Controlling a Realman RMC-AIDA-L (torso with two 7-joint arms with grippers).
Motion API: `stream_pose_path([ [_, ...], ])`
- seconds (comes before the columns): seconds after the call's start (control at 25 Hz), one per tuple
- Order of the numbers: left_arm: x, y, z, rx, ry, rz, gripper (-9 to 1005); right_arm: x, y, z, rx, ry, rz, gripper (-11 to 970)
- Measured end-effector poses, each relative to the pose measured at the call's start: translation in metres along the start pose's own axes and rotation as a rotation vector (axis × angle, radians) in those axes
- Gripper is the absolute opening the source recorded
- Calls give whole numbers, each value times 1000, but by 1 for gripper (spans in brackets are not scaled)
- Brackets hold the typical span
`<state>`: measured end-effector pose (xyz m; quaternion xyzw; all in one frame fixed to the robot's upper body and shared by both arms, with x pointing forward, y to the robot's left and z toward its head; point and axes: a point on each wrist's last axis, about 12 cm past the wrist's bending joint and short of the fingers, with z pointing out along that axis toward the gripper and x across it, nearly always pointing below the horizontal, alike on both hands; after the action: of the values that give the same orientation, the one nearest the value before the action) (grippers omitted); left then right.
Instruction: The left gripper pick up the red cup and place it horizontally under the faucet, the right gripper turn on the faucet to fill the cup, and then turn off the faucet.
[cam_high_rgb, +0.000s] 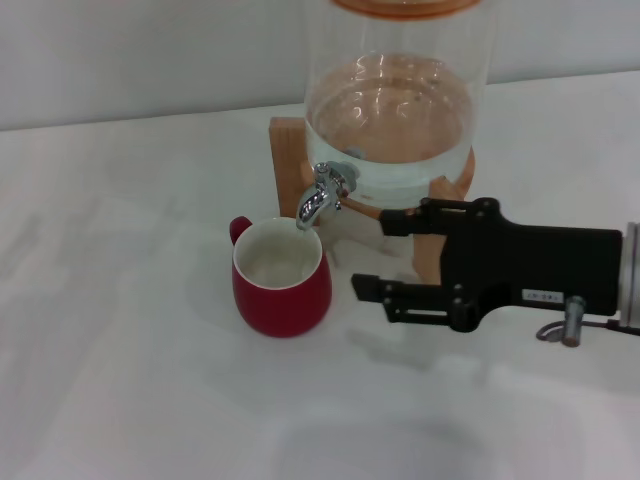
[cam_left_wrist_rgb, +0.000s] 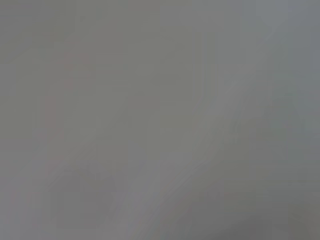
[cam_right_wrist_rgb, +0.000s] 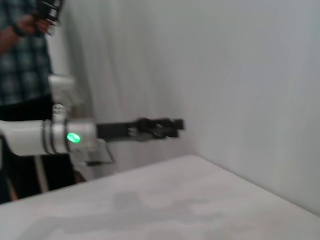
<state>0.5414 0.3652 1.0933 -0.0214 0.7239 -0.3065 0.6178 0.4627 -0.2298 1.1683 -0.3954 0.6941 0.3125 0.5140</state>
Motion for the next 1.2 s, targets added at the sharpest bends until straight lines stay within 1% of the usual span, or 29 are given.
stream_pose_path([
  [0.16,0,1,2,-15,1,0,866,-4,5,11,-56,-28,-12,719],
  [0.28,-1,1,4,-15,0,0,865,-7,5,21,-82,-36,-16,719],
  [0.6,0,1,6,-14,6,2,865,-14,6,55,-57,-26,-46,719],
  [0.76,-1,2,6,-23,7,4,865,-17,7,65,-53,2,-50,719],
  [0.88,-1,2,6,-25,7,5,865,-17,7,68,-47,5,-54,719],
  [1.2,-2,2,6,-23,6,7,865,-17,1,66,-12,4,-54,719],
])
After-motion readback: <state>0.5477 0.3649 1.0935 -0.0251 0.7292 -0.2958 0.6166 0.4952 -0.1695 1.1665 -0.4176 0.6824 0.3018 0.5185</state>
